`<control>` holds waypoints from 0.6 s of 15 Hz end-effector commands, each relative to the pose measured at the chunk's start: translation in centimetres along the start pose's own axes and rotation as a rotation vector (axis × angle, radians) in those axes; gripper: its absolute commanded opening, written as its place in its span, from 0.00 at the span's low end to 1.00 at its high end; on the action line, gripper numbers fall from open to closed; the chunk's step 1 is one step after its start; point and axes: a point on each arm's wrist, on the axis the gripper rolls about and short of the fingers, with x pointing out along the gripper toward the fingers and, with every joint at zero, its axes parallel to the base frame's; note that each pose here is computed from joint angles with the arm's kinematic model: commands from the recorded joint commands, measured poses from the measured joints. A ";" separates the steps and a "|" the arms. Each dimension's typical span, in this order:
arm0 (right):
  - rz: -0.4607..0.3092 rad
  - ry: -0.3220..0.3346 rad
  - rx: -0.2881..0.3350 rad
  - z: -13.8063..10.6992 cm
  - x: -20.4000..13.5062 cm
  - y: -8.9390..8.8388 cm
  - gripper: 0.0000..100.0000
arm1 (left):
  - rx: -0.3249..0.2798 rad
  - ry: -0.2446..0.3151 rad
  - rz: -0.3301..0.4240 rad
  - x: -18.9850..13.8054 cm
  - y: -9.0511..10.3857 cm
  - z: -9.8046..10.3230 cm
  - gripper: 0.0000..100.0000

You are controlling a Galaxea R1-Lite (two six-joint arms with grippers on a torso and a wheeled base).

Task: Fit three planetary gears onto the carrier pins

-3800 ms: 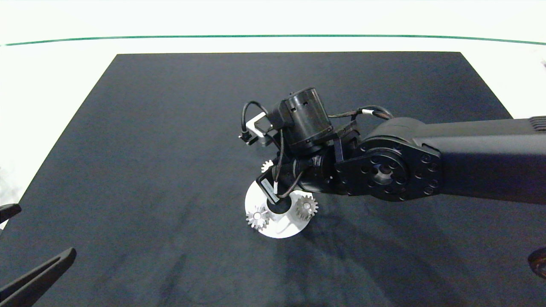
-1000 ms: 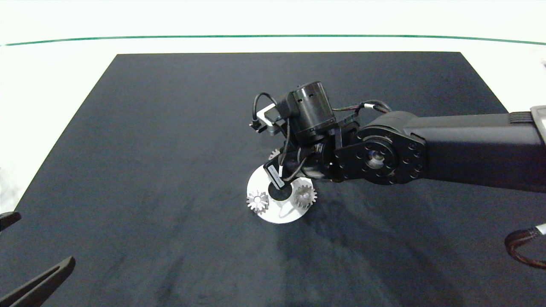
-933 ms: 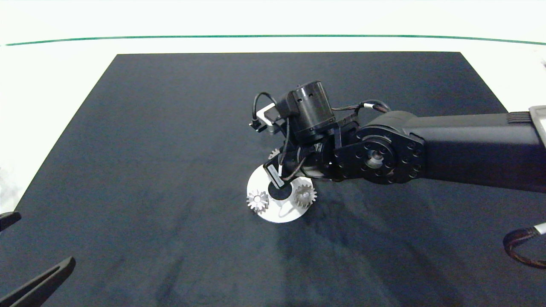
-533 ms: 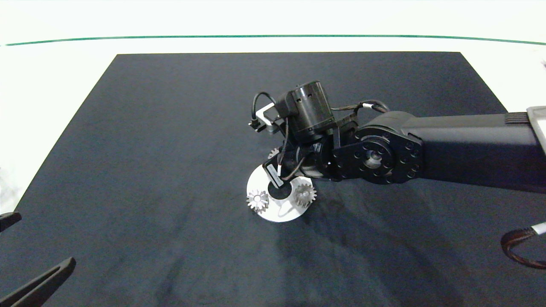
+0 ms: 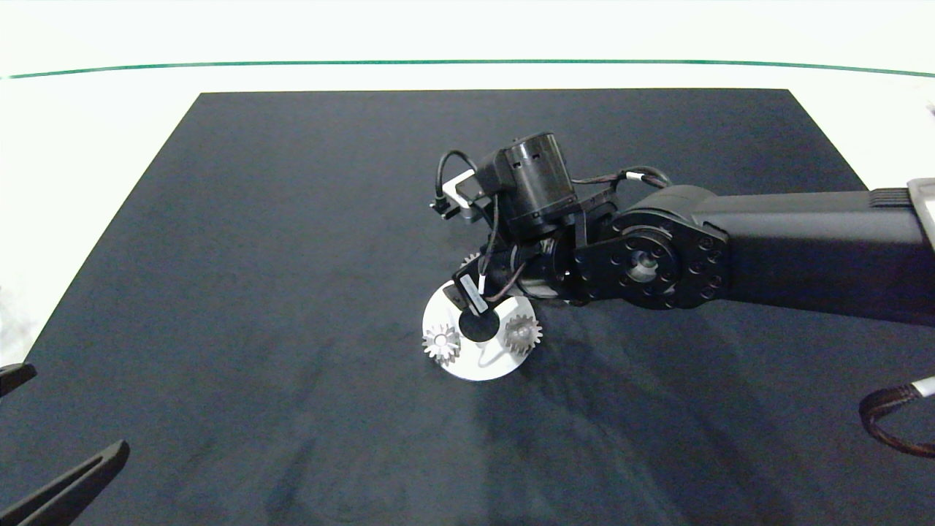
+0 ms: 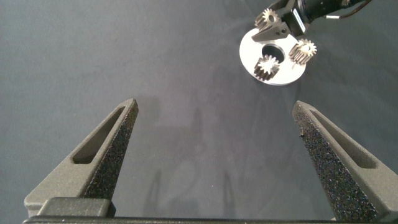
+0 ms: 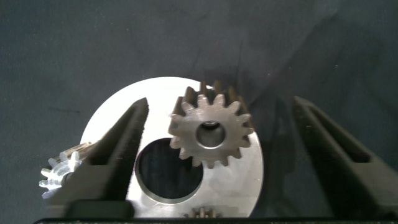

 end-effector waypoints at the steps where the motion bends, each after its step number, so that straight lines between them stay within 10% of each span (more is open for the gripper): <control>1: -0.002 -0.021 0.003 0.5 -0.7 -0.2 1.00 | 0.001 0.001 0.002 0.0 0.0 0.0 1.00; 9: 0.017 -0.089 0.009 2.4 -5.4 -0.8 1.00 | -0.001 0.003 0.003 0.1 0.0 0.0 1.00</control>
